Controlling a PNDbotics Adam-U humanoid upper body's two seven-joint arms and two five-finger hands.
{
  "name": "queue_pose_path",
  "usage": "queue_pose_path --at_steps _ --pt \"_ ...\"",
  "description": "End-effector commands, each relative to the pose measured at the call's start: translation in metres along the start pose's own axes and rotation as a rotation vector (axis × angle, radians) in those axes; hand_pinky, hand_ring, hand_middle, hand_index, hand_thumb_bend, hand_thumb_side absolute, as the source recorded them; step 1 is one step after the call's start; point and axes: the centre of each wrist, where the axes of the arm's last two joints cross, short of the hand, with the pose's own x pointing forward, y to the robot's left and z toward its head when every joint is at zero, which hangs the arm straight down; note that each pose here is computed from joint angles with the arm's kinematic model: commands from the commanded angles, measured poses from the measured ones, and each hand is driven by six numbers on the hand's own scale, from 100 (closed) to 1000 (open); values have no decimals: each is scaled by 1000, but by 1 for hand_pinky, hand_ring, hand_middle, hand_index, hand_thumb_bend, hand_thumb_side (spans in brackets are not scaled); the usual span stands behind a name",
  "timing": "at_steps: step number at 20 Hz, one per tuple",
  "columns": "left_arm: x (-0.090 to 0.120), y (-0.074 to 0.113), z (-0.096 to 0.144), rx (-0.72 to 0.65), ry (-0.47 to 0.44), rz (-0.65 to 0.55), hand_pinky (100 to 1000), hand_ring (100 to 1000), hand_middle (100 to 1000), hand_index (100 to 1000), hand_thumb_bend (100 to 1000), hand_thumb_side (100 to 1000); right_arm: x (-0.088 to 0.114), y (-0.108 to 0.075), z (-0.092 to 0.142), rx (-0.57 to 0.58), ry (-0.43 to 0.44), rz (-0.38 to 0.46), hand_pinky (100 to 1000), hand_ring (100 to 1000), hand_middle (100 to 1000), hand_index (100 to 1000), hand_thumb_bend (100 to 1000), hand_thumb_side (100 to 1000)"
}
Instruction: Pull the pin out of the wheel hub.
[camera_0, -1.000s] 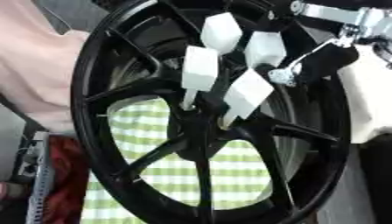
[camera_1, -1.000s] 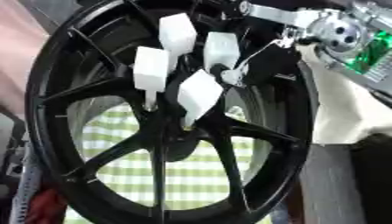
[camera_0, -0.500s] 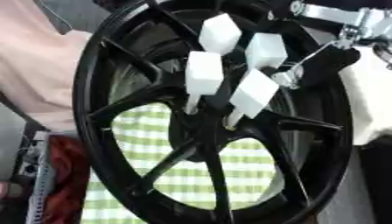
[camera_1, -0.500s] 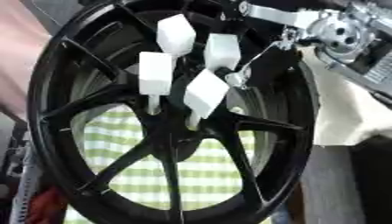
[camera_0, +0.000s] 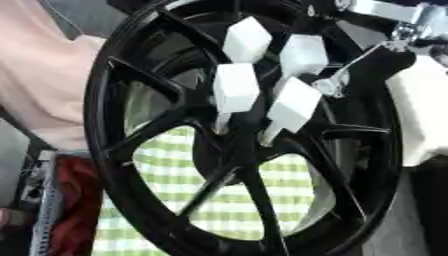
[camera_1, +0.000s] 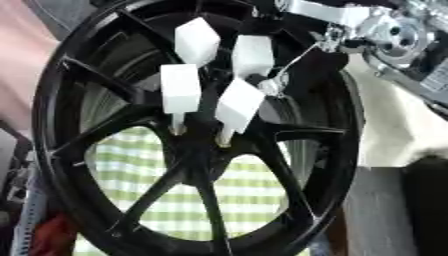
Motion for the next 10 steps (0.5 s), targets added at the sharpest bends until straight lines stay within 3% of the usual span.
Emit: queue_pose_path --at_steps 1,10 --pt "8 1 -3 -6 -29 -4 866 711 739 860 107 909 0 -19 10 -74 4 5 832 676 327 490 348 100" --pt "8 4 -3 3 -26 -8 868 711 740 860 105 910 -6 -48 28 -235 42 -143 844 676 318 486 341 100"
